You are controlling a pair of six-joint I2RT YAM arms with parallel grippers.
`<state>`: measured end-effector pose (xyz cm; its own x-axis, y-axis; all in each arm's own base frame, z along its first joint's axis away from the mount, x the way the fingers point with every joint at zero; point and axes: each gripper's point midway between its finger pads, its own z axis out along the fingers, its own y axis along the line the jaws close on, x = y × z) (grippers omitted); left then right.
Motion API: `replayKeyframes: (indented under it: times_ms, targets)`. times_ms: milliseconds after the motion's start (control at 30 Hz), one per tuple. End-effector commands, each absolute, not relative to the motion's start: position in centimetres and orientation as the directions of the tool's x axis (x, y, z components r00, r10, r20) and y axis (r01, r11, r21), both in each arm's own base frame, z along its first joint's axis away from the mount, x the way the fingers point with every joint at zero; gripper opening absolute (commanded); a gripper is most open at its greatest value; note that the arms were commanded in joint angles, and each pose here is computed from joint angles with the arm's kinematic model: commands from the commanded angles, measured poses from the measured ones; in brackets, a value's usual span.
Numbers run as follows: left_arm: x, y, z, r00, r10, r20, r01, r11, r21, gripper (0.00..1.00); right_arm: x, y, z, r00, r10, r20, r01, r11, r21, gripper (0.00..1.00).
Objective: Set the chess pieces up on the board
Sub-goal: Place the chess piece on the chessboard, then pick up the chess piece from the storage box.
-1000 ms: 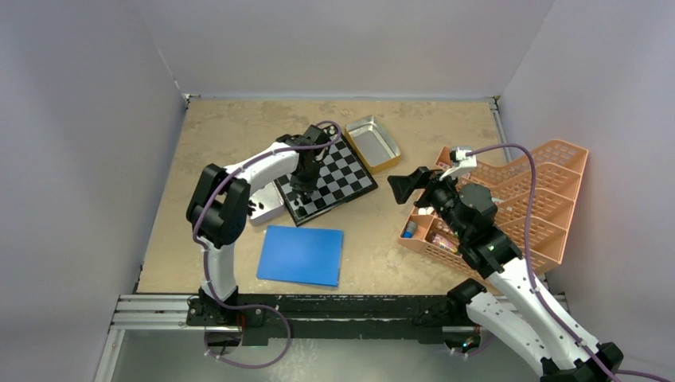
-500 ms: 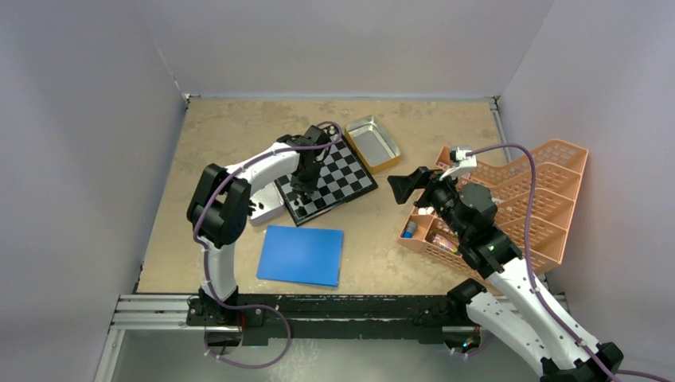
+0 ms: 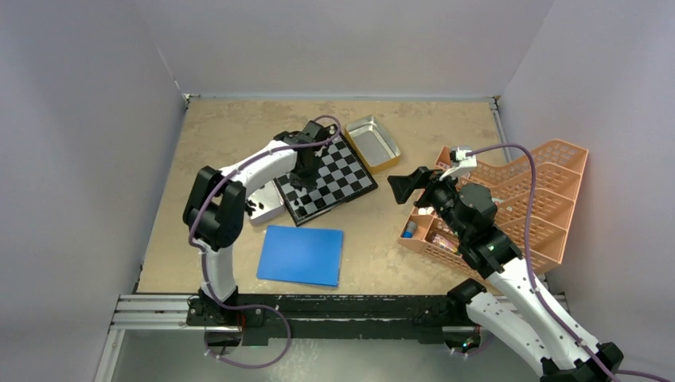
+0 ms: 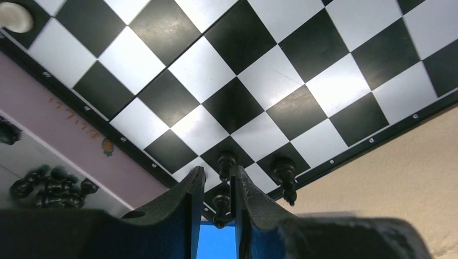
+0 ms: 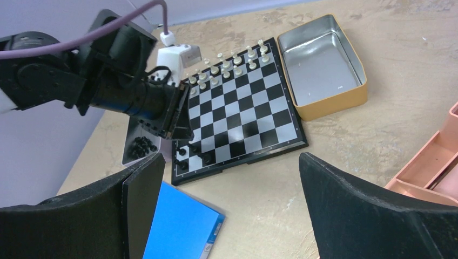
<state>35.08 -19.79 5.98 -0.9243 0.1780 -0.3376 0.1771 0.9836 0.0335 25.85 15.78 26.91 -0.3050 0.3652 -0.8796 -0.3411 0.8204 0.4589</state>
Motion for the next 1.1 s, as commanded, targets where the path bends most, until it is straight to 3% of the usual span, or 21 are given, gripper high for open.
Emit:
replayKeyframes:
  times_ms: [0, 233, 500, 767, 1067]
  targets:
    - [37.0, -20.2, 12.3, -0.856, 0.129, -0.501, 0.146, 0.989, 0.005, 0.24, 26.1, 15.8, 29.2, -0.246, 0.383, -0.891, -0.373, 0.811, 0.451, 0.96]
    - [37.4, -17.5, 14.1, -0.843, 0.066, -0.533, 0.062, 0.998, 0.025, 0.23, 26.0, 15.9, 29.2, -0.248, 0.381, -0.891, -0.378, 0.808, 0.451, 0.96]
    - [38.3, -10.7, 16.1, -0.805, -0.159, -0.571, -0.135, 0.987, -0.085, 0.22, 26.0, 15.9, 29.1, -0.25, 0.38, -0.891, -0.38, 0.808, 0.451, 0.96]
    - [38.9, -4.8, 16.7, -0.735, -0.274, -0.621, -0.292, 0.953, -0.074, 0.26, 25.9, 16.0, 29.2, -0.247, 0.381, -0.891, -0.385, 0.805, 0.451, 0.96]
    - [40.2, -4.0, 14.1, -0.724, -0.393, -0.567, -0.36, 0.916, -0.175, 0.28, 25.8, 16.1, 29.1, -0.25, 0.381, -0.89, -0.391, 0.801, 0.452, 0.96]
